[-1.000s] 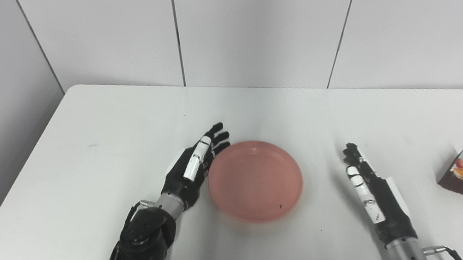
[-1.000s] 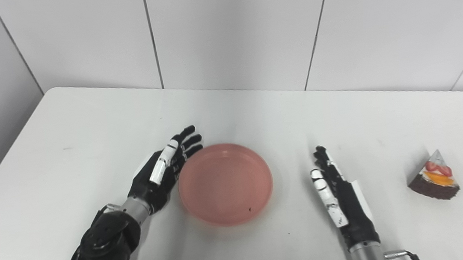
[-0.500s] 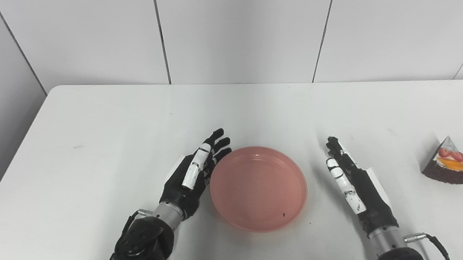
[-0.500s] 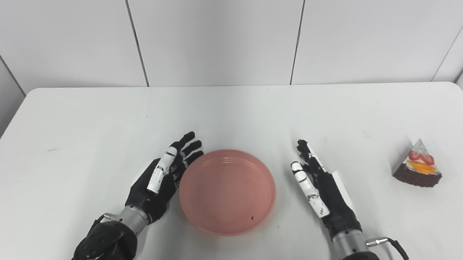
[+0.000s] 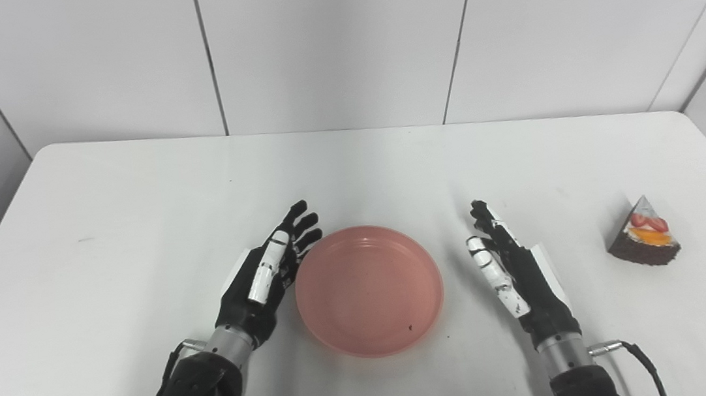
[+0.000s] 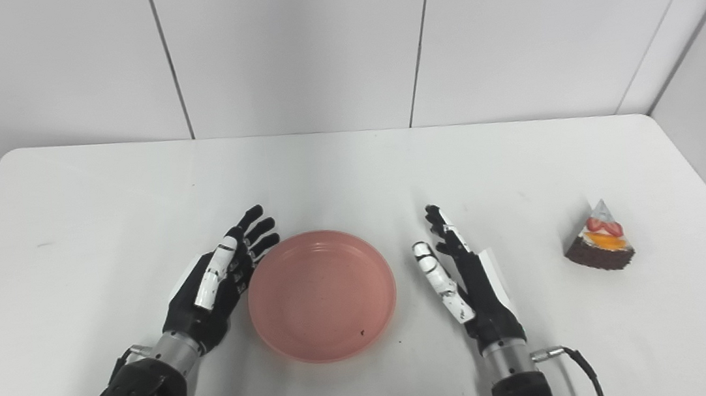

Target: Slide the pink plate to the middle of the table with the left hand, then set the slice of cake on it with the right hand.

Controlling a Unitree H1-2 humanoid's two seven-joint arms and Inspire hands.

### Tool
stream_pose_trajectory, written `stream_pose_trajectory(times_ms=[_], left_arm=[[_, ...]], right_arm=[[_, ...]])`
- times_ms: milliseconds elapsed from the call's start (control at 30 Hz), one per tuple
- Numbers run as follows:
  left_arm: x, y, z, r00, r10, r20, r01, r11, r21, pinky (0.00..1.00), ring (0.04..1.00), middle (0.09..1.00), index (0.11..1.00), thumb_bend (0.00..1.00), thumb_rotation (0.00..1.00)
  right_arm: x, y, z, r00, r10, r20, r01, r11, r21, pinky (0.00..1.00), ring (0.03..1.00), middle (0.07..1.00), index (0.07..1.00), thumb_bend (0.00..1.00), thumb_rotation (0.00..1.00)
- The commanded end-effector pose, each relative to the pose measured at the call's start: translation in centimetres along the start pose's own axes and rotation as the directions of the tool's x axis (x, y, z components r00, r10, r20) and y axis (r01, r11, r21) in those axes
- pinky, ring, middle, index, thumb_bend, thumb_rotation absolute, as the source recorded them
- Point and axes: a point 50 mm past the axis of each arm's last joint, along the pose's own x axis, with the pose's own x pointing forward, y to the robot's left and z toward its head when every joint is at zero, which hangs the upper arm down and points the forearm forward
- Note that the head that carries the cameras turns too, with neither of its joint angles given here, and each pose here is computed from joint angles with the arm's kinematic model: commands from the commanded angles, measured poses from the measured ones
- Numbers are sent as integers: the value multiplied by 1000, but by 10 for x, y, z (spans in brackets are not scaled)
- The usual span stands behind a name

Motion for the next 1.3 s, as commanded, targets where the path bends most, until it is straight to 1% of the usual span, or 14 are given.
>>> stream_pose_trajectory(times_ms=[0,67,100,200,333,400,500,600,700,767,867,1000,1067,1267], left_arm=[[-9,9,-17,998,31,-60,-31,1000,-3,900,927,943,938,411,1000],[-11,14,-19,998,40,-56,-40,999,-7,905,930,947,942,409,1000],[-12,17,-20,997,45,-55,-46,999,-8,904,930,946,940,407,1000],[-15,23,-22,997,58,-58,-58,998,-3,899,926,939,930,413,1000],[-17,33,-26,996,60,-64,-60,998,-2,897,923,933,926,420,1000],[-17,38,-27,996,57,-65,-57,998,-3,896,922,933,924,420,1000],[-18,46,-30,996,55,-67,-56,998,-12,899,923,932,924,423,1000],[-19,54,-34,996,56,-64,-57,998,-9,898,920,930,923,428,1000],[-20,61,-37,997,52,-61,-53,999,-1,895,917,927,918,440,997],[-21,65,-39,997,52,-61,-52,999,-7,896,914,923,913,443,976],[-21,73,-41,996,54,-64,-56,998,-20,902,915,926,915,443,966],[-22,82,-44,995,63,-71,-65,997,-35,886,904,913,898,438,969],[-21,86,-46,996,59,-74,-63,997,-53,888,902,911,895,436,964],[-21,94,-48,995,52,-87,-59,995,-83,879,890,902,888,448,929]], right_arm=[[12,-13,24,989,-54,140,63,996,-63,834,892,916,929,557,986],[16,-20,31,982,-74,174,94,990,-110,820,886,916,927,588,959],[18,-23,35,978,-86,189,111,986,-126,808,882,915,926,630,932],[22,-30,41,969,-105,224,145,975,-167,807,879,912,926,665,905],[32,-44,54,942,-149,301,225,945,-235,827,880,898,912,714,839],[37,-51,59,933,-164,319,253,932,-261,822,881,907,922,746,811],[42,-67,65,923,-199,330,302,905,-300,711,842,918,942,846,745],[43,-83,70,911,-234,339,353,866,-354,774,877,929,952,894,696],[43,-97,72,903,-263,339,390,832,-395,805,901,943,959,930,687],[42,-108,73,902,-291,320,409,814,-412,819,914,957,970,948,681],[39,-124,70,906,-337,254,419,793,-443,814,928,979,994,960,662],[37,-139,63,909,-380,171,413,764,-495,729,901,984,1000,987,660],[36,-144,57,909,-399,120,400,754,-522,695,894,990,1000,1000,678],[32,-151,36,908,-418,15,354,749,-561,715,914,1000,1000,1000,666]])
